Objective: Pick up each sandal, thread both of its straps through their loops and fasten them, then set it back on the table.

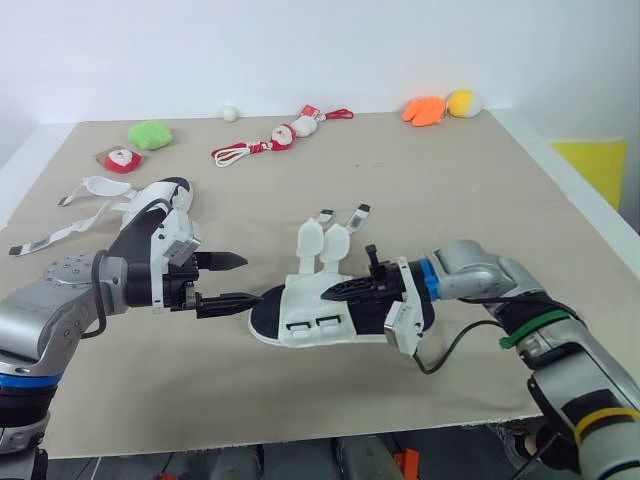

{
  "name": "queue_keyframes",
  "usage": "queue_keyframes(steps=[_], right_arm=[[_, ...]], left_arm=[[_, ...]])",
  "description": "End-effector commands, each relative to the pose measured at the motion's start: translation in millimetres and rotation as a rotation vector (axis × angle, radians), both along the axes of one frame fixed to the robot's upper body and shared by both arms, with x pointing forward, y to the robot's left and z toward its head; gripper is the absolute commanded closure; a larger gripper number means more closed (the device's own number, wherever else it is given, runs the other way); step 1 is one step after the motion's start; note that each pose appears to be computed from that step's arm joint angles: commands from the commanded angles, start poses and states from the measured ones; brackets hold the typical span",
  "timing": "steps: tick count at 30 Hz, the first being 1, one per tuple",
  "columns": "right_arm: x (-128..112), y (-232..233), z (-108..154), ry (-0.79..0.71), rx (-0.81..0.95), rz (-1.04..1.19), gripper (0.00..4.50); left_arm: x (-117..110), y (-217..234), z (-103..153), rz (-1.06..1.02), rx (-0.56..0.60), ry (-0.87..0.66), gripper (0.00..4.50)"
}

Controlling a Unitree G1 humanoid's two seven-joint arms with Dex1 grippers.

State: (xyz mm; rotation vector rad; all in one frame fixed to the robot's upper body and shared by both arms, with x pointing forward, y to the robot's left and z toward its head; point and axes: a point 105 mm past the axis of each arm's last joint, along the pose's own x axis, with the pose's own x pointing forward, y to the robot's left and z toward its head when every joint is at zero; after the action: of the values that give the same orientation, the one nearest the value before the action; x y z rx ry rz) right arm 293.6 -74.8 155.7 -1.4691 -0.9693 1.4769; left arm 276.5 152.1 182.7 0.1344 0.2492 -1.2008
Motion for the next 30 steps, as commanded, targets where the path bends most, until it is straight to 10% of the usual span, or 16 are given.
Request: queue_keyframes(steps=[1, 13, 23, 30], right_arm=[[1.1, -6.7, 26.7, -0.054, 0.078, 0.013, 4.43], [5.1, -17.2, 13.4, -0.027, 0.044, -0.017, 4.43], [14.0, -47.6, 24.5, 0.063, 0.076, -0.16, 0.04], [31.2, -95.3, 45.2, 0.286, 0.088, -0.421, 0.04]], left_arm=[[-1.1, 1.8, 10.4, 0.002, -0.001, -0.049, 0.0], [-2.9, -3.1, 6.7, -0.018, 0.003, -0.039, 0.0], [-1.3, -2.7, 10.7, -0.023, 0.004, -0.054, 0.0], [-1.3, -10.9, 8.7, -0.048, 0.011, -0.085, 0.0]])
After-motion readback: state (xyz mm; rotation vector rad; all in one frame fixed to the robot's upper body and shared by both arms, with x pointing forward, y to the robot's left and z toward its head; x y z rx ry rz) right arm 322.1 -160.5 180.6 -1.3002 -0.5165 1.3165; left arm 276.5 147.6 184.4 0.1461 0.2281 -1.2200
